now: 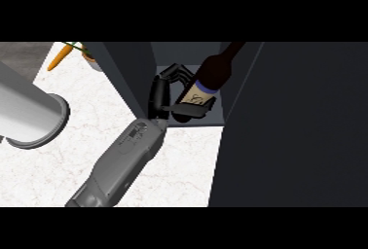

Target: Pick up the wine, place it into the cabinet and close the cabinet

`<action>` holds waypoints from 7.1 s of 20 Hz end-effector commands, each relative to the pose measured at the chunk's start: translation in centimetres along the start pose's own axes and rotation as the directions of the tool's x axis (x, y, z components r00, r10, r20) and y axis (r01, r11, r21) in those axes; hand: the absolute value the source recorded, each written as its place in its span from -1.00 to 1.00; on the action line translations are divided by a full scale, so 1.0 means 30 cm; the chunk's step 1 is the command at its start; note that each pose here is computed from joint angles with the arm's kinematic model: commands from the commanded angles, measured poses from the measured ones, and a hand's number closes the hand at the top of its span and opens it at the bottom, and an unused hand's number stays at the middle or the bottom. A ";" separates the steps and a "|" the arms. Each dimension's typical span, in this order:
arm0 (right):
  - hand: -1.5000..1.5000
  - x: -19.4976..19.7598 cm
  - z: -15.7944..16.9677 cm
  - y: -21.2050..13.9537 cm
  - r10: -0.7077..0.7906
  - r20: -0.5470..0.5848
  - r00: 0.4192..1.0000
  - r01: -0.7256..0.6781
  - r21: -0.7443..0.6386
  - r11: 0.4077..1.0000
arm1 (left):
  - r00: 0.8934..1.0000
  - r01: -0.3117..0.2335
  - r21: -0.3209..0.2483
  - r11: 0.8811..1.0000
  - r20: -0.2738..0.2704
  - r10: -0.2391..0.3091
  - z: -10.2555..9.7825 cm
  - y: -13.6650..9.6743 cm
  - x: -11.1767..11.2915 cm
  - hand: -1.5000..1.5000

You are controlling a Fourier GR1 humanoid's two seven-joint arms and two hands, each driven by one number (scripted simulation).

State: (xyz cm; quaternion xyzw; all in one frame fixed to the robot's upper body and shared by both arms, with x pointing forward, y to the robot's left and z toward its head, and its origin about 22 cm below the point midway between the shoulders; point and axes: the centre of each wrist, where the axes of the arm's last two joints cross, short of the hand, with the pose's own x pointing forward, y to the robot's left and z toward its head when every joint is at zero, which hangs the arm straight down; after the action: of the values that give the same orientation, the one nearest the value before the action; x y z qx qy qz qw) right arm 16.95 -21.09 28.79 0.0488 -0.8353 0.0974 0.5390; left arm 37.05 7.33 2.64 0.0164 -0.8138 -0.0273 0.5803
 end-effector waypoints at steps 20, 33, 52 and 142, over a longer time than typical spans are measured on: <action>-1.00 0.015 0.054 0.023 -0.052 0.019 0.998 0.050 0.071 0.996 | 0.999 -0.017 0.131 0.991 -0.039 0.022 -0.066 0.101 -0.137 1.00; -1.00 -0.013 0.026 0.057 -0.062 0.027 0.998 0.058 0.117 0.991 | 0.990 0.137 0.182 0.974 -0.040 -0.132 -0.147 0.101 -0.098 1.00; -1.00 -0.002 -0.030 0.036 -0.077 0.049 0.996 0.069 0.136 0.988 | 0.964 0.223 0.220 0.949 -0.193 -0.182 -0.132 0.154 -0.132 1.00; -1.00 -0.047 -0.035 0.014 -0.089 0.063 0.994 0.077 0.182 0.980 | 0.875 0.457 0.349 0.818 -0.339 -0.345 -0.164 0.327 -0.129 1.00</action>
State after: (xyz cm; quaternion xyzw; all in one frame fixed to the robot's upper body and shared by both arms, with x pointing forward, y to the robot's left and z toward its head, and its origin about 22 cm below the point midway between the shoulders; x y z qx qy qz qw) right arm 18.58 -20.42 27.69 0.1314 -0.8377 0.1401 0.5112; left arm 43.11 15.08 1.61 0.2840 -0.7055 0.0305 0.6486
